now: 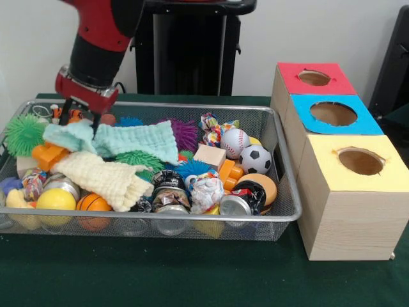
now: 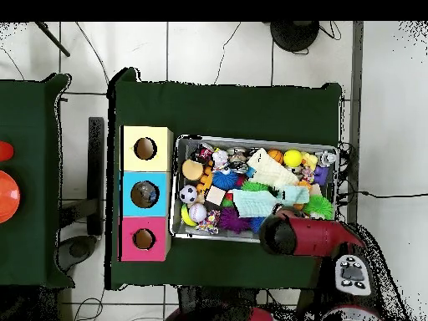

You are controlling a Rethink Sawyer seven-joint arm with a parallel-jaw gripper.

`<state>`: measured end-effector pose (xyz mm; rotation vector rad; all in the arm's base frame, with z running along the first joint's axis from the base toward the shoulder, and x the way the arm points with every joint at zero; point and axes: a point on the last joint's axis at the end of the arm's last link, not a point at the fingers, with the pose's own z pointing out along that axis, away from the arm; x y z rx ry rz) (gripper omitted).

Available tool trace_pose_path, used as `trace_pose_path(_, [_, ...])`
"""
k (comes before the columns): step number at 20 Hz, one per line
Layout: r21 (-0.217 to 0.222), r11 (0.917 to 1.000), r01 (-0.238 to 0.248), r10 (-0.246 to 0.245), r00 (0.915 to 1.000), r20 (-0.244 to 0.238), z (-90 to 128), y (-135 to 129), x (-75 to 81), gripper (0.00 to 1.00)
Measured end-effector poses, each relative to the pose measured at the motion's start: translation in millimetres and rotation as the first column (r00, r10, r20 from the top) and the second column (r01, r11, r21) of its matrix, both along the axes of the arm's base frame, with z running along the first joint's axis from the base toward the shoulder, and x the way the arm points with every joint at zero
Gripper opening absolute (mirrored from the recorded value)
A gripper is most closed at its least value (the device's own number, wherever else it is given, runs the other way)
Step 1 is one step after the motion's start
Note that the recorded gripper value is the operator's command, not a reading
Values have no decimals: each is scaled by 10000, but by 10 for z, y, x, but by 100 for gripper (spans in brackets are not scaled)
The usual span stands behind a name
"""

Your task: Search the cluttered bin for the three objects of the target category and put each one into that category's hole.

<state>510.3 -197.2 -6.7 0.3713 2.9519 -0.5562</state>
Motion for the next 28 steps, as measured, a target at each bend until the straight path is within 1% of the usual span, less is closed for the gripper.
trace_pose_path(2, [196,9995,240,-240,9997,-46,-158,-104,-37,100])
trace_pose_path(3, [422,9981,448,-449,9990,2,-267,-174,-34,100])
trace_pose_path(5, [614,9963,609,-622,9979,196,-303,-236,32,100])
trace_pose_path(6, [742,9947,715,-743,9966,366,-307,-280,94,100])
trace_pose_path(7, [1003,9908,910,-971,9936,570,-322,-320,181,100])
trace_pose_path(9, [1208,9872,1045,-1115,9924,521,-354,-307,194,100])
trace_pose_path(10, [1356,9840,1157,-1215,9920,354,-389,-276,187,100])
trace_pose_path(13, [1567,9791,1294,-1314,9913,27,-448,-191,184,100])
trace_pose_path(15, [1741,9737,1470,-1440,9891,-299,-493,-119,211,100])
trace_pose_path(16, [1775,9723,1520,-1473,9883,-395,-499,-105,211,100])
trace_pose_path(19, [1874,9674,1704,-1612,9849,-632,-482,-86,214,100])
trace_pose_path(21, [2011,9597,1961,-1833,9797,-810,-403,-100,222,100])
trace_pose_path(23, [2176,9485,2303,-2129,9719,-1004,-265,-122,216,100])
trace_pose_path(24, [2304,9390,2553,-2350,9655,-1122,-170,-138,212,100])
trace_pose_path(26, [2637,9103,3191,-2898,9461,-1445,59,-179,202,100])
trace_pose_path(27, [2773,8912,3589,-3222,9313,-1698,216,-223,182,100])
trace_pose_path(28, [2794,8832,3768,-3359,9238,-1840,295,-251,163,100])
